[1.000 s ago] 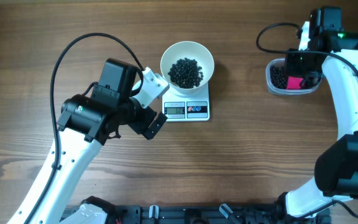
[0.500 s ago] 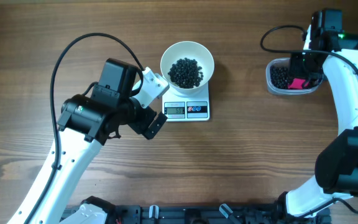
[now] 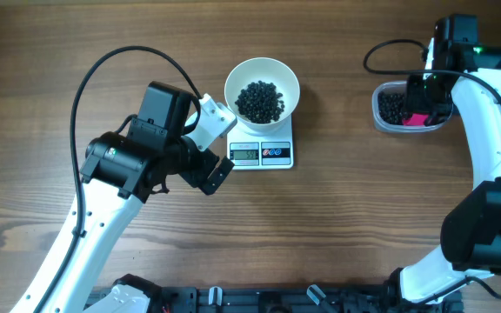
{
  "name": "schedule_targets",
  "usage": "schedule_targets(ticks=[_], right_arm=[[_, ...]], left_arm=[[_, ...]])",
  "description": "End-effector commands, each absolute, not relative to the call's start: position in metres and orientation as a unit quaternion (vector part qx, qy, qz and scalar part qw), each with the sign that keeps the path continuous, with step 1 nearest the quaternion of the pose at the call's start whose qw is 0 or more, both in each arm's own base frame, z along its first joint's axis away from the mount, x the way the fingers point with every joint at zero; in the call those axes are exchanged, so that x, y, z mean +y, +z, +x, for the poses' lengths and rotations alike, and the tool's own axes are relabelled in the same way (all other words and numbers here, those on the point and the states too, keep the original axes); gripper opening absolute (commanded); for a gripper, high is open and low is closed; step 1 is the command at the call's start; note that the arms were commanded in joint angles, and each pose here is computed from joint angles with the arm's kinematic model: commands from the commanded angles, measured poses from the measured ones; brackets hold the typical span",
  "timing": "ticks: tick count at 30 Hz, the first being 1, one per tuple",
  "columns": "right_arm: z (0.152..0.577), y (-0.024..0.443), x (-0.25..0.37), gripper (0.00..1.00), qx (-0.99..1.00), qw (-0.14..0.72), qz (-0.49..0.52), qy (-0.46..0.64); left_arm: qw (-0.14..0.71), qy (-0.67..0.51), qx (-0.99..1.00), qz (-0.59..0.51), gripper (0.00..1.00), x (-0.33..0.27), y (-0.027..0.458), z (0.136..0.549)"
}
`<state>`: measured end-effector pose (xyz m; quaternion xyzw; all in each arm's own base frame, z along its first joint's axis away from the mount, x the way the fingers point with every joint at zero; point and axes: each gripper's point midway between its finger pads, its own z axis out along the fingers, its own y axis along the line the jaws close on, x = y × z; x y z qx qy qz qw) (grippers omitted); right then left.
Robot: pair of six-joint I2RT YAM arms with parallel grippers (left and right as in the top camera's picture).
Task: Scoop item into bowl and weigh 150g on scale
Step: 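Scoop beans with the pink cup by dragging it through the tub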
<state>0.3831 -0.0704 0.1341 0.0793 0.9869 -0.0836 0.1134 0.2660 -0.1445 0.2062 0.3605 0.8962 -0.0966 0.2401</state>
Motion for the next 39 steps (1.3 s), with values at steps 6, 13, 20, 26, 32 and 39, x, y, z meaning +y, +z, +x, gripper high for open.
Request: schedule_targets(ticks=[6, 13, 20, 26, 32, 39], right_arm=[[0.403, 0.129, -0.061, 0.04, 0.989, 0.132, -0.037, -0.061], [0.405, 0.115, -0.020, 0.04, 0.986, 0.127, -0.103, 0.033], [0.404, 0.121, 0.010, 0.04, 0.976, 0.139, -0.123, 0.114], [0.393, 0.126, 0.006, 0.04, 0.979, 0.117, -0.113, 0.122], [0.391, 0.132, -0.007, 0.04, 0.974, 0.129, -0.077, 0.170], [0.391, 0.136, -0.032, 0.04, 0.970, 0.144, -0.039, 0.191]], left_arm=[[0.242, -0.101, 0.892, 0.368, 1.00, -0.145, 0.206, 0.265], [0.242, -0.101, 0.892, 0.368, 1.00, -0.145, 0.206, 0.265], [0.242, -0.101, 0.892, 0.368, 1.00, -0.145, 0.206, 0.265], [0.242, -0.101, 0.892, 0.368, 1.00, -0.145, 0.206, 0.265], [0.242, -0.101, 0.892, 0.368, 1.00, -0.145, 0.206, 0.265], [0.242, -0.101, 0.892, 0.368, 1.00, -0.145, 0.206, 0.265]])
